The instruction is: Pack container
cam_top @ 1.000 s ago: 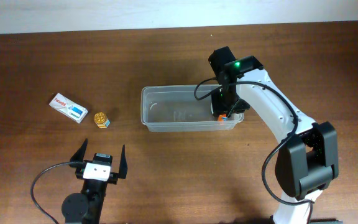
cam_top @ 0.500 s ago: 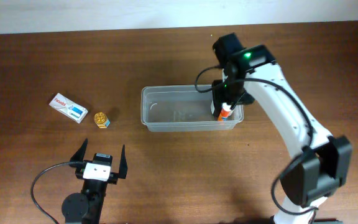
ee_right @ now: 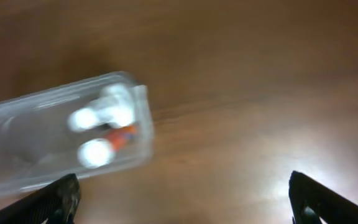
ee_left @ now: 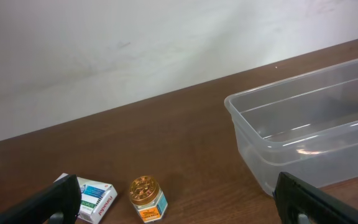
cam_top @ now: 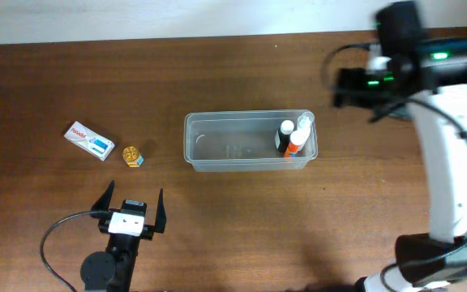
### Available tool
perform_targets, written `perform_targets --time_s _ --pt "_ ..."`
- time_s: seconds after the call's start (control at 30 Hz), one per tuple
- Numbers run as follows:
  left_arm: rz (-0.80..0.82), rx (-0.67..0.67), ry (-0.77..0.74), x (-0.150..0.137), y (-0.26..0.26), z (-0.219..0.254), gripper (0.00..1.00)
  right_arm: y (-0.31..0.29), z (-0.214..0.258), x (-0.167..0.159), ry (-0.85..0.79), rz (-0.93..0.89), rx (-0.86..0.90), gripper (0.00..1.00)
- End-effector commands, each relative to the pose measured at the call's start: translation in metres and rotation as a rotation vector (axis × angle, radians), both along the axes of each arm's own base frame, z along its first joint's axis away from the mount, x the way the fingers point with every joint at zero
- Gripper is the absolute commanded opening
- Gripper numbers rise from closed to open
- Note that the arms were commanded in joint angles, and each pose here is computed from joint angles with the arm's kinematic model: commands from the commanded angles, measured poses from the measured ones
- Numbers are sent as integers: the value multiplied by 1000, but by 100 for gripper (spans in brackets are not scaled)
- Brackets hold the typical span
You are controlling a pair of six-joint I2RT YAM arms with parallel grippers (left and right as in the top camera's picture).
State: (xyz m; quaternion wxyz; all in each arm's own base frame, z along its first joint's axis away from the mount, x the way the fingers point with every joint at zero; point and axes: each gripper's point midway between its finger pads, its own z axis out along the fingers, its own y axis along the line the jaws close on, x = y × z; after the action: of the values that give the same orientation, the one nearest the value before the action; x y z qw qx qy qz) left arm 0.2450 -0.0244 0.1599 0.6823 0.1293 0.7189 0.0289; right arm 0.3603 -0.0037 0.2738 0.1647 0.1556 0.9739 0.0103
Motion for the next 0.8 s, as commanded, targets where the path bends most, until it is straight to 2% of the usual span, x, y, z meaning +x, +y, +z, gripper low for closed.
perform_targets --time_s 0.0,0.13,0.33,0.77 --pt "9 12 -3 0 2 0 99 -50 5 -11 6 -156 2 98" --pt "10 12 -3 0 2 0 99 -95 2 -25 30 -289 12 98" --pt "10 12 -3 0 2 0 99 -124 2 -36 34 -377 3 98" --pt "3 11 -13 0 1 2 99 -132 1 -41 41 -402 4 98"
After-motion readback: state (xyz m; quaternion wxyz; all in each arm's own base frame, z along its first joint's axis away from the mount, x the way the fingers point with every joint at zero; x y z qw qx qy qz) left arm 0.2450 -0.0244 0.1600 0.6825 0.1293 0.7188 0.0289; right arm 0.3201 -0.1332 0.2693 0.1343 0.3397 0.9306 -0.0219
